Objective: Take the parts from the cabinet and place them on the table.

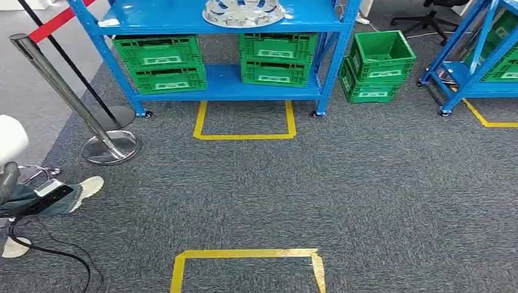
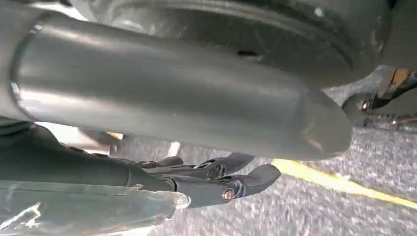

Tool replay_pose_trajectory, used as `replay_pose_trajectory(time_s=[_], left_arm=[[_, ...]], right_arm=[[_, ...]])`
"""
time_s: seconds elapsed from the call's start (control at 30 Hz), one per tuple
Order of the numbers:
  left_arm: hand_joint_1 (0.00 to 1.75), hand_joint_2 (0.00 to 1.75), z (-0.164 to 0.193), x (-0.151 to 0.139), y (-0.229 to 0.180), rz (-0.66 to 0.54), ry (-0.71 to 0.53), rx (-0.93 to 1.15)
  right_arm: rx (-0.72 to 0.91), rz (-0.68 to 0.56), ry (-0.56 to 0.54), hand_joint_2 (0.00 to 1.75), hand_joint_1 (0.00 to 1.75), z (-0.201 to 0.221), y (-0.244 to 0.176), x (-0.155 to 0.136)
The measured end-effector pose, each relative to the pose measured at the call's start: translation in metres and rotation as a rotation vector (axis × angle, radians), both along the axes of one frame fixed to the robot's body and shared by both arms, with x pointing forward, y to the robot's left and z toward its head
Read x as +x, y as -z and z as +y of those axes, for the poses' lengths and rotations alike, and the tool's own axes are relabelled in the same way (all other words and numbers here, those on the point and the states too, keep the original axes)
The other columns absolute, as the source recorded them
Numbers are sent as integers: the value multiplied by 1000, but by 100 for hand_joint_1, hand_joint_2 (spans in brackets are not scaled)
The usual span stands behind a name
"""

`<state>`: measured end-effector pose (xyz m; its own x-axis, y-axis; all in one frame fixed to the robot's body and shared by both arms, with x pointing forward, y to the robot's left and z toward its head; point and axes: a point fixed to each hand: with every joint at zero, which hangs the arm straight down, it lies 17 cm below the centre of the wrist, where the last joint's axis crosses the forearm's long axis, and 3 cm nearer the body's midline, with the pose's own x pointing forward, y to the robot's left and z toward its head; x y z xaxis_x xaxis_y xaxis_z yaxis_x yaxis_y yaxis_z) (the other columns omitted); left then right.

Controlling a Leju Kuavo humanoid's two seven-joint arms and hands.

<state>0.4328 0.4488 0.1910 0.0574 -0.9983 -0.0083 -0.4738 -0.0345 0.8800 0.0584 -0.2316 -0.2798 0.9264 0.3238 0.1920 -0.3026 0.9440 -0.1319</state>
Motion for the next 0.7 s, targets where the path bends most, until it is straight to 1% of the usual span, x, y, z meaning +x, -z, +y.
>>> replay_pose_trajectory(time_s=[0.13,0.7], left_arm=[[175,175,3,-1,1,5,-7,6],[175,175,7,-5,3,9,-25,1]], right_arm=[[-8,-7,-30,0,0,1,0,1],[0,-2,-43,0,0,6,0,0]])
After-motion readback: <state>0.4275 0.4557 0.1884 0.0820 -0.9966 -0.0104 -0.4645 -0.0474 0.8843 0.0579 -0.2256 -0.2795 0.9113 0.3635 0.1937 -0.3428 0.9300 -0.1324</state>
